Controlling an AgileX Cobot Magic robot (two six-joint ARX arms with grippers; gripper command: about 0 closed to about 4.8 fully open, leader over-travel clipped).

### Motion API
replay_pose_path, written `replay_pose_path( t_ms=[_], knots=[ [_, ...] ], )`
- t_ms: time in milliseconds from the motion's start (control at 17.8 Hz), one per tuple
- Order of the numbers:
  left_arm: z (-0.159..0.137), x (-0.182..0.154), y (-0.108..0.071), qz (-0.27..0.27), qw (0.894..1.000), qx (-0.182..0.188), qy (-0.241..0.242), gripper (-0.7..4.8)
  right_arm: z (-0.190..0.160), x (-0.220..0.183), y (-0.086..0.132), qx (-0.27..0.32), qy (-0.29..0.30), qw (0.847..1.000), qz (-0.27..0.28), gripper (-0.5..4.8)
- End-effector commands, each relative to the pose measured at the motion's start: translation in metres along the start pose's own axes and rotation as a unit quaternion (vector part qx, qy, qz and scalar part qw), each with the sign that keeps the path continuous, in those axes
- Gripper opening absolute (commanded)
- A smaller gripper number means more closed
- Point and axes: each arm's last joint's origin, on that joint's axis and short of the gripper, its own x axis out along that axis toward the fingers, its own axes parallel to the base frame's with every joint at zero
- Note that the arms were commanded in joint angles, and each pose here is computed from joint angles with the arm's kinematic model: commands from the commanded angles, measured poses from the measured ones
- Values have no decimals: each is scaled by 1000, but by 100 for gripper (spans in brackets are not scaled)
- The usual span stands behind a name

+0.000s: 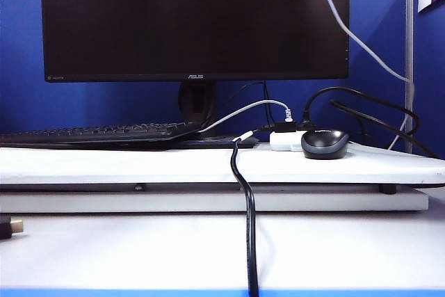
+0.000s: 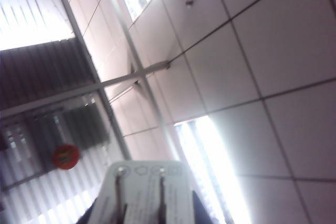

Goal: Pick up the Type-C charging cable and the charging base, insert one end of the Type-C charger into the corresponding slot on the base, and finally place the plugged-in charger back on the table.

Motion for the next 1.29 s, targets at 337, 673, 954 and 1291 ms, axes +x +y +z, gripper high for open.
replay_pose_path(
  t_ms=[337,673,954,1291],
  knots=[
    [-14,0,-26,-23,1000,8,8,-6,-40,48,13,-293,-76,953,32,-1],
    [-19,0,-34,-19,1000,7,12,-6,-53,54,11,-384,-51,922,19,0],
    [-23,-1,-40,-38,999,22,26,-6,-51,54,13,-473,-101,874,41,0],
    [-29,-2,-47,17,1000,-13,17,-6,-50,57,17,-542,-128,829,39,-1]
  ],
)
